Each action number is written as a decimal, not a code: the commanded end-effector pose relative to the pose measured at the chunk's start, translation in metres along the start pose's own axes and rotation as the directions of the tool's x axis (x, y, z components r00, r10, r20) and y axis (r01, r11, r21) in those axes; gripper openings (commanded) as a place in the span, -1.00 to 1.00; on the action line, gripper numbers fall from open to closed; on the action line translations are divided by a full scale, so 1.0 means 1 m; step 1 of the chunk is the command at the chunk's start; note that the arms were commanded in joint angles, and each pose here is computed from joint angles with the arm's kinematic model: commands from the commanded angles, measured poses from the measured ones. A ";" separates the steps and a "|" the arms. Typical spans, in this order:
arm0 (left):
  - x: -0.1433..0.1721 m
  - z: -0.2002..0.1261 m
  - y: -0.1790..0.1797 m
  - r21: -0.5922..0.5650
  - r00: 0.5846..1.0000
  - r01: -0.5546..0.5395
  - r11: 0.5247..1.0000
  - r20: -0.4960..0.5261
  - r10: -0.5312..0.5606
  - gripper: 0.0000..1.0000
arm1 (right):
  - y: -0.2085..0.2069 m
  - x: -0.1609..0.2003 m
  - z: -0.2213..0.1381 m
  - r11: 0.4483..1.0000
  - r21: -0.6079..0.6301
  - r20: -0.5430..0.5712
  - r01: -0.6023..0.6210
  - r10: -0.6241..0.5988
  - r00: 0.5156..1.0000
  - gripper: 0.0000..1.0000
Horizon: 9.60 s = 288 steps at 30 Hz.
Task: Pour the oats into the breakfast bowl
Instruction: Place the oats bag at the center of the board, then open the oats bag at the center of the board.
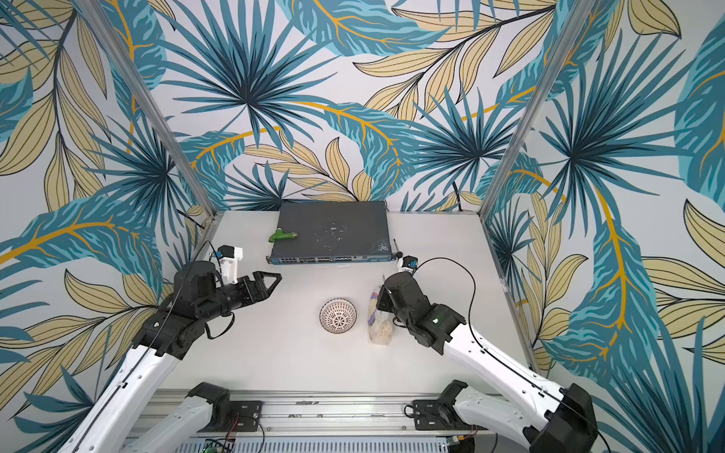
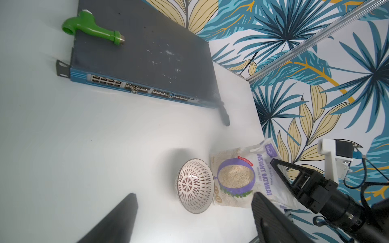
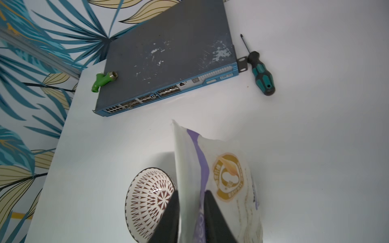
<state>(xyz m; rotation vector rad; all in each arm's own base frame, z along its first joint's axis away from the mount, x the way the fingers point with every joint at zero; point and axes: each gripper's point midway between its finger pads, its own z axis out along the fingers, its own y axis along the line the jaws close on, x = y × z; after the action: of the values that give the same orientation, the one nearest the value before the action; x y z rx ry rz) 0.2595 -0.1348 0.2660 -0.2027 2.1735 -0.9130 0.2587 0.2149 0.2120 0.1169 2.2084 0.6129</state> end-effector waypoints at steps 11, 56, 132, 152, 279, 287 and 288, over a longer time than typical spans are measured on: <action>0.024 0.044 -0.080 0.104 0.992 0.114 0.988 -0.057 -0.109 0.40 | -0.004 -0.043 -0.065 0.992 -0.100 0.189 -0.076 0.094 0.978 -0.09; 0.082 0.130 -0.163 0.173 0.965 0.178 0.969 -0.221 -0.138 -0.18 | -0.004 0.020 -0.047 0.973 -0.203 -0.027 -0.109 0.105 0.994 -0.59; 0.137 0.161 -0.182 0.134 0.929 0.124 0.983 -0.363 -0.068 -0.67 | -0.014 0.035 -0.038 0.966 -0.202 -0.044 -0.163 0.157 0.987 -1.00; 0.143 0.170 -0.176 0.094 0.925 0.101 0.990 -0.374 -0.059 -0.69 | -0.012 0.037 -0.037 0.963 -0.212 -0.051 -0.164 0.156 0.986 -1.00; 0.077 0.223 -0.181 -0.145 0.940 -0.074 0.987 -0.341 0.020 -1.00 | -0.069 0.029 -0.031 0.999 -0.036 0.185 0.001 0.006 0.983 0.99; 0.076 0.223 -0.181 -0.160 0.941 -0.051 0.986 -0.338 -0.006 -1.00 | -0.073 0.065 -0.018 0.995 -0.026 0.142 0.095 -0.091 0.986 0.99; 0.075 0.222 -0.180 -0.167 0.941 -0.041 0.985 -0.337 -0.018 -1.00 | -0.074 0.069 -0.016 0.994 -0.020 0.139 0.104 -0.100 0.985 0.99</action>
<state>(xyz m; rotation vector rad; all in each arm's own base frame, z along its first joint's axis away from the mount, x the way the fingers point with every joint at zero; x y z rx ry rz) 0.3265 -0.4172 0.2206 -0.0687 2.6305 -0.7604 0.2115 0.1614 0.1435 0.0541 2.0809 0.5785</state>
